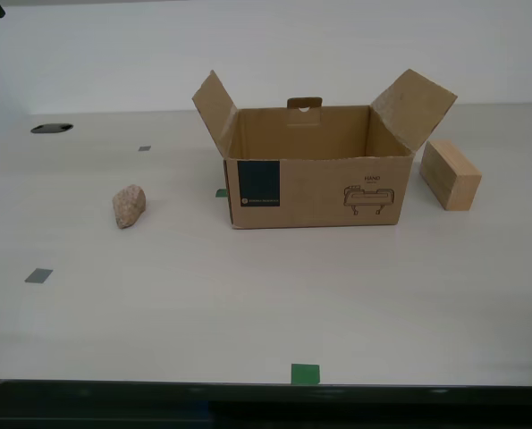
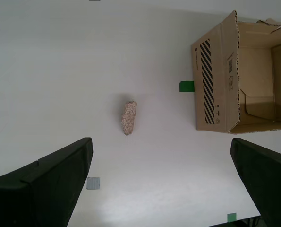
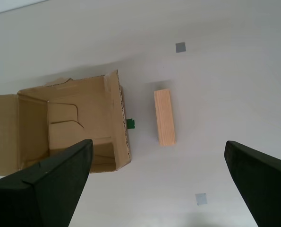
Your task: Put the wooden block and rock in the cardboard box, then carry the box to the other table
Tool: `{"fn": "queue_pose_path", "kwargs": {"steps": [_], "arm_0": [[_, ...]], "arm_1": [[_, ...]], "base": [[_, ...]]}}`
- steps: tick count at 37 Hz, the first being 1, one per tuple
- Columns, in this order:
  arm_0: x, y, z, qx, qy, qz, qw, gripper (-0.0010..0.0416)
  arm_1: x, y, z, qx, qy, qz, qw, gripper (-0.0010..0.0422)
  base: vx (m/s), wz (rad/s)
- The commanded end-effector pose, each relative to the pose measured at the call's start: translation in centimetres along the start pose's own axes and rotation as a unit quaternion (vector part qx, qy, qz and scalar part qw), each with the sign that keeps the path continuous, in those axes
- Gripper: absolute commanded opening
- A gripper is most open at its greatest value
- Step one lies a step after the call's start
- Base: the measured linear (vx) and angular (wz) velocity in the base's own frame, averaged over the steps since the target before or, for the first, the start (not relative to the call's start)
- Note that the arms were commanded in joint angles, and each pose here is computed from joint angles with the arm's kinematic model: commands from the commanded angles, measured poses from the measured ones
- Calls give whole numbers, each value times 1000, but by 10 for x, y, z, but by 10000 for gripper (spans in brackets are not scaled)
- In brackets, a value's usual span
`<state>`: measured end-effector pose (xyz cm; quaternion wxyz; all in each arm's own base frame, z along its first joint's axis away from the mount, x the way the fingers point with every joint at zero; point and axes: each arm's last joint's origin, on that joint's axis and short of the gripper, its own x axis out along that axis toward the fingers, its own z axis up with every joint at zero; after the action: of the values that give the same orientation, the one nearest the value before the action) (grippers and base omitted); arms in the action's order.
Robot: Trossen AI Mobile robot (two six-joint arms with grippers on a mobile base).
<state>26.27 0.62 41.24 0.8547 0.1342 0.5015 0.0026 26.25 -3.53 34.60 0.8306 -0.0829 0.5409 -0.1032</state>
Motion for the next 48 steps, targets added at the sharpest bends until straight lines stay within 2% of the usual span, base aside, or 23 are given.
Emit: {"fn": "queue_pose_path", "kwargs": {"steps": [1,9,17,28,34,37,43,48], "arm_0": [[0,0,-1,-3,5,0,1000,387],[24,-4,-5,-2,46,-10,999,387],[51,-10,-12,3,75,-16,997,387],[82,-15,-15,-2,74,-16,997,387],[105,-18,-12,-6,105,-22,994,387],[118,-19,-8,-19,121,-24,992,387],[142,-20,3,-63,146,-22,987,387],[157,-20,11,-73,158,-21,985,387]], "arm_1": [[0,0,0,2,-2,1,1000,400],[0,3,1,3,-9,53,999,400],[0,3,1,4,-12,53,999,400],[0,3,1,4,-12,53,999,400],[1,3,1,4,-13,53,999,400],[3,3,1,4,-11,53,999,400],[13,7,-5,0,9,56,998,400],[26,11,-14,-4,36,59,998,400]], "base": [[0,0],[0,0],[0,0],[0,0],[0,0],[0,0],[0,0],[0,0]]}}
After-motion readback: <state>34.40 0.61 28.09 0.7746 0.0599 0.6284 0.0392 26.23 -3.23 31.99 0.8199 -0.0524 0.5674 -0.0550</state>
